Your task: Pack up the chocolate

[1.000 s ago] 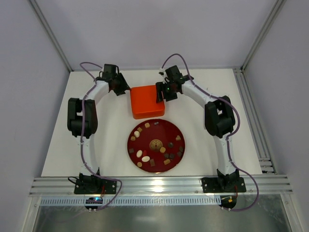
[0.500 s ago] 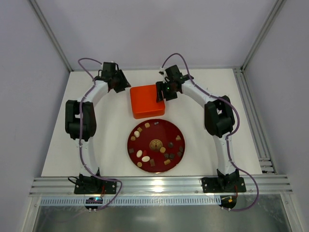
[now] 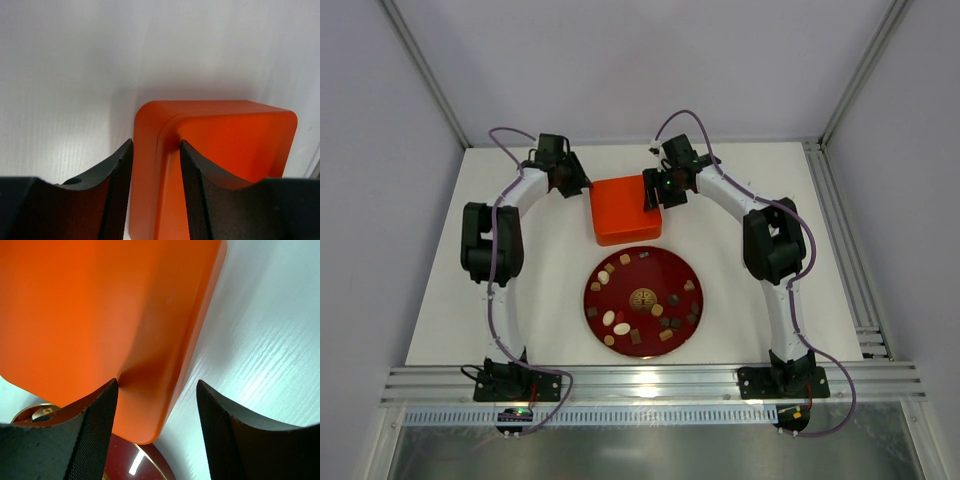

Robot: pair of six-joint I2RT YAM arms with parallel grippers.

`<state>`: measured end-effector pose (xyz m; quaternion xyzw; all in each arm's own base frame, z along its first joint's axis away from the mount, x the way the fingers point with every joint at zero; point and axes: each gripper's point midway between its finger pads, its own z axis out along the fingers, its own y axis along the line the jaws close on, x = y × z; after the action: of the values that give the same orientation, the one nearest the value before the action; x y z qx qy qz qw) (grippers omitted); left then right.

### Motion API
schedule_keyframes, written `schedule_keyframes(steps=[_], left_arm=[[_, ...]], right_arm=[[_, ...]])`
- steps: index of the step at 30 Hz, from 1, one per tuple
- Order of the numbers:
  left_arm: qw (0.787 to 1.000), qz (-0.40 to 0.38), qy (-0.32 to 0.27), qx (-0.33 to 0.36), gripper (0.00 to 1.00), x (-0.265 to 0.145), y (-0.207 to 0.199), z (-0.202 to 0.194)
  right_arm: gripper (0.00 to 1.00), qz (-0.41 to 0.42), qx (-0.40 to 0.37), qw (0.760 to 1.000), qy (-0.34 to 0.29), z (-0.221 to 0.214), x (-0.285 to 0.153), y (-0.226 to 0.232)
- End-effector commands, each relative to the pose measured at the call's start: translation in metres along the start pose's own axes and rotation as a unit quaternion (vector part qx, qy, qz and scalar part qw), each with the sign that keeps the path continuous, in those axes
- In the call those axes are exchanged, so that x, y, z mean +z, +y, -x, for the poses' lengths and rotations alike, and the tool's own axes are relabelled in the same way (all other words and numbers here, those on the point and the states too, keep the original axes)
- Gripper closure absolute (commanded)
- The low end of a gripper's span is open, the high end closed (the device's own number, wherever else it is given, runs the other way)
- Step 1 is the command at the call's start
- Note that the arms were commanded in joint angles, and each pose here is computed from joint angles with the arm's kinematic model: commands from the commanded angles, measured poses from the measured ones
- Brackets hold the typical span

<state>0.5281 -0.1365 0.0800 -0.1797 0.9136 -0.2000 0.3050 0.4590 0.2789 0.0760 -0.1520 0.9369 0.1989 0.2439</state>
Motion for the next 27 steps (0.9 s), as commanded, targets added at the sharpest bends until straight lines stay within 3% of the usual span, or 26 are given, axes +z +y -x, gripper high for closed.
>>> schedule_keyframes(steps=[1,19,27], left_arm=[[0.999,0.045,0.024,0.015,0.59,0.01,0.017,-0.012],[0.999,0.007,0.005,0.032,0.56,-0.008,-0.007,0.008],[0.997,-0.054,-0.029,0.052,0.49,-0.034,-0.045,0.035]], right_arm=[[0.35,-0.035,-0.002,0.999,0.027,-0.014,0.009,-0.019],[0.35,-0.021,0.016,1.0,-0.002,0.007,-0.005,-0.021],[0.35,-0.005,0.045,0.993,-0.105,0.059,-0.05,-0.021]])
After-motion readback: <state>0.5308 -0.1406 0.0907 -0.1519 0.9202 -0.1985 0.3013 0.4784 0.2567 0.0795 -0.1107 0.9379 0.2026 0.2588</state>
